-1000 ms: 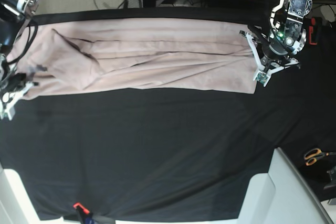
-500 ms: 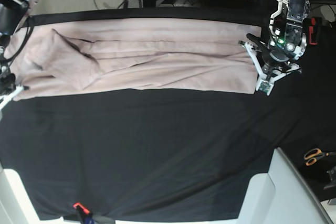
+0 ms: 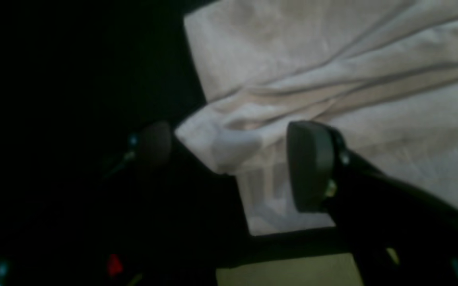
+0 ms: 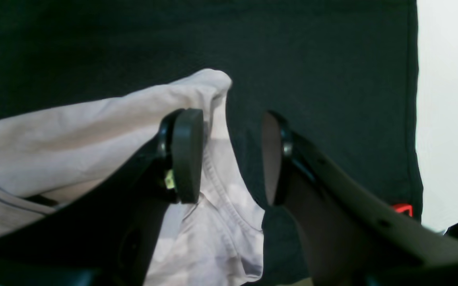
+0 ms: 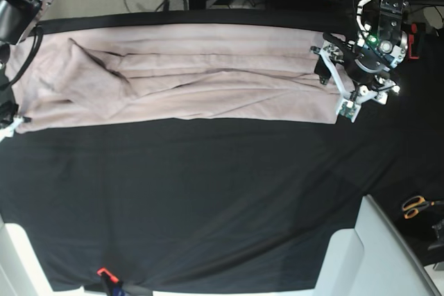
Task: Fold the T-shirt properly
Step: 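Regrasp the pink shirt's end with the left gripper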
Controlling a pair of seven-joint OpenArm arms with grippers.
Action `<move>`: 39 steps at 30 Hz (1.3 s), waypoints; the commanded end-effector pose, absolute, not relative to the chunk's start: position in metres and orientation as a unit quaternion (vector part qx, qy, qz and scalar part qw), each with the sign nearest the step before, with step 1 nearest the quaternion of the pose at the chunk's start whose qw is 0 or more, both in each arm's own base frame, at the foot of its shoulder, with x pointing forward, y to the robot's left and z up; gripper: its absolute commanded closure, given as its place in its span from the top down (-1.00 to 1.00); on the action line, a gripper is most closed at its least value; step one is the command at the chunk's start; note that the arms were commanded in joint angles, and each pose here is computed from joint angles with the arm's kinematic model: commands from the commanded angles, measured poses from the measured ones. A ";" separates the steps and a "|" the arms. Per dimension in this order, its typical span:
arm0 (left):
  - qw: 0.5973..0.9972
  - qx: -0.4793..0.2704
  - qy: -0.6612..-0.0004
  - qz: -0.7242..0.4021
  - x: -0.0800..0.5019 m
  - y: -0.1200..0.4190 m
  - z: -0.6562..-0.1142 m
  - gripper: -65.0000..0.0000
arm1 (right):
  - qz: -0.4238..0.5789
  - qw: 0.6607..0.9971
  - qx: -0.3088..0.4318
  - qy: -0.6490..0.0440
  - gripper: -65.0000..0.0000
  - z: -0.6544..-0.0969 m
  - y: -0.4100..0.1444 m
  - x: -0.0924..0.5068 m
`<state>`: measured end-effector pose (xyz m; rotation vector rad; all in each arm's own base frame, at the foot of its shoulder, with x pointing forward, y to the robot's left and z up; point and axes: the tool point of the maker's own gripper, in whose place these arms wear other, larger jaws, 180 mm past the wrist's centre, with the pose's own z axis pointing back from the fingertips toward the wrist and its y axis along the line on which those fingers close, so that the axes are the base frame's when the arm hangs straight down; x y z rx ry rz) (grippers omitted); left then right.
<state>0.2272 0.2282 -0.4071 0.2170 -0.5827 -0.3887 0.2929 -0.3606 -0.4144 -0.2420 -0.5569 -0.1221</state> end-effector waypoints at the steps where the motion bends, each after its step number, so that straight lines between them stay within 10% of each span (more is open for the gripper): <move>1: 0.924 0.115 -0.311 -0.189 0.231 0.233 -0.388 0.44 | -0.058 0.944 -0.132 -0.296 -0.27 -0.399 -0.370 0.302; 9: 0.940 0.034 -0.340 -0.017 0.213 0.300 -0.373 0.46 | -0.034 0.941 -0.156 -0.299 -0.27 -0.394 -0.359 0.271; 16: 0.929 -0.125 -0.337 -0.089 0.207 0.278 -0.393 0.92 | -0.027 0.938 -0.148 -0.312 -0.27 -0.400 -0.341 0.260; 39: 0.953 -0.150 -0.259 -0.054 0.195 0.229 -0.485 0.92 | -0.029 0.941 -0.135 -0.309 -0.27 -0.411 -0.331 0.251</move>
